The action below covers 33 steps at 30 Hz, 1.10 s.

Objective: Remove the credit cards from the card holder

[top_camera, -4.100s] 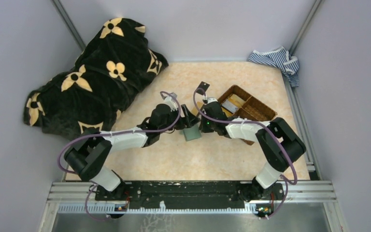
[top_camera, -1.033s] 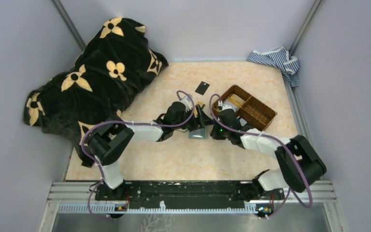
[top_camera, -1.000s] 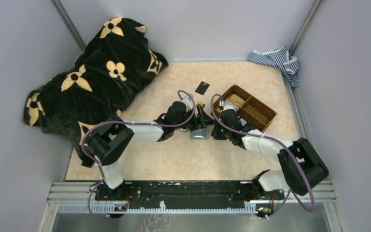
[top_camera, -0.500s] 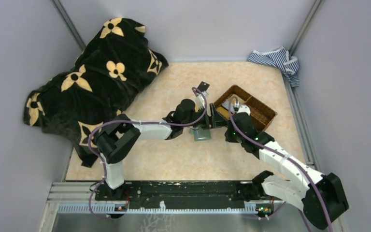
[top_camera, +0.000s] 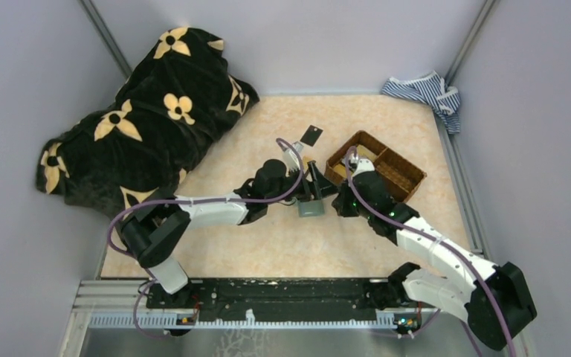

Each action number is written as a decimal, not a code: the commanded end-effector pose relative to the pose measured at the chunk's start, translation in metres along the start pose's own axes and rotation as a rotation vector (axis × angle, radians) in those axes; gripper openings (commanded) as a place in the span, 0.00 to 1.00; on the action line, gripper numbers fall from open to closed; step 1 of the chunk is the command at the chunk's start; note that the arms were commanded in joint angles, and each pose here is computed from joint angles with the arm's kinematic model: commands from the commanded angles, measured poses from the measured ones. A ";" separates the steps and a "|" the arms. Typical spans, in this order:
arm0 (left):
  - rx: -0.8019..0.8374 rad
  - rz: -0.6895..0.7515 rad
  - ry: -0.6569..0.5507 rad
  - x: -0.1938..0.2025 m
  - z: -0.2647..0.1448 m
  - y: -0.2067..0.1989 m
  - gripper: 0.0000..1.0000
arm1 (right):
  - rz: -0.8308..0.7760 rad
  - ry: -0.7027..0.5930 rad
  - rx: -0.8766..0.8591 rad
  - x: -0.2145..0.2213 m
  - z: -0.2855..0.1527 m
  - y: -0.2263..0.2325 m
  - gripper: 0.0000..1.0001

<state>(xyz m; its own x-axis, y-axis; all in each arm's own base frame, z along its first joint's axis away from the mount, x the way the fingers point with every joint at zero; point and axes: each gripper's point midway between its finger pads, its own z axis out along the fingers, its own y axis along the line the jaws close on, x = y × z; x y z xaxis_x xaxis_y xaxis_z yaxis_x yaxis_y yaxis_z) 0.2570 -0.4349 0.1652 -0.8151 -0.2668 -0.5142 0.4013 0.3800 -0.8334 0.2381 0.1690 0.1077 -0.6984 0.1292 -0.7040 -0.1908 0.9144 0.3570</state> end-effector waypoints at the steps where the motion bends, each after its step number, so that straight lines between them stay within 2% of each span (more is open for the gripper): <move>1: -0.346 -0.035 -0.139 -0.014 -0.029 0.096 0.87 | -0.048 -0.088 -0.223 -0.033 -0.002 0.055 0.00; 6: -0.444 -0.145 -0.161 -0.001 -0.052 0.135 0.87 | -0.054 -0.067 -0.220 -0.030 0.006 0.056 0.00; 10: -0.373 -0.235 -0.203 -0.004 -0.062 0.137 0.86 | -0.054 -0.053 -0.217 -0.026 0.009 0.055 0.00; 22: -0.281 -0.198 -0.154 -0.014 -0.043 0.116 0.86 | -0.046 -0.049 -0.216 -0.024 0.012 0.054 0.00; 33: -0.225 -0.198 -0.107 -0.008 -0.018 0.107 0.86 | -0.043 -0.039 -0.200 -0.018 0.014 0.049 0.00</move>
<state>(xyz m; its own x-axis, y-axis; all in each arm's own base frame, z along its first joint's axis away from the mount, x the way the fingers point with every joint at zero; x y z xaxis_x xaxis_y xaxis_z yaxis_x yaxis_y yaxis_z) 0.2987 -0.3589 0.0715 -0.8060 -0.4620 -0.3701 0.0767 0.5384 -0.8392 0.2413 0.2073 0.1102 -0.7055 0.0902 -0.7030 -0.3201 0.8443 0.4297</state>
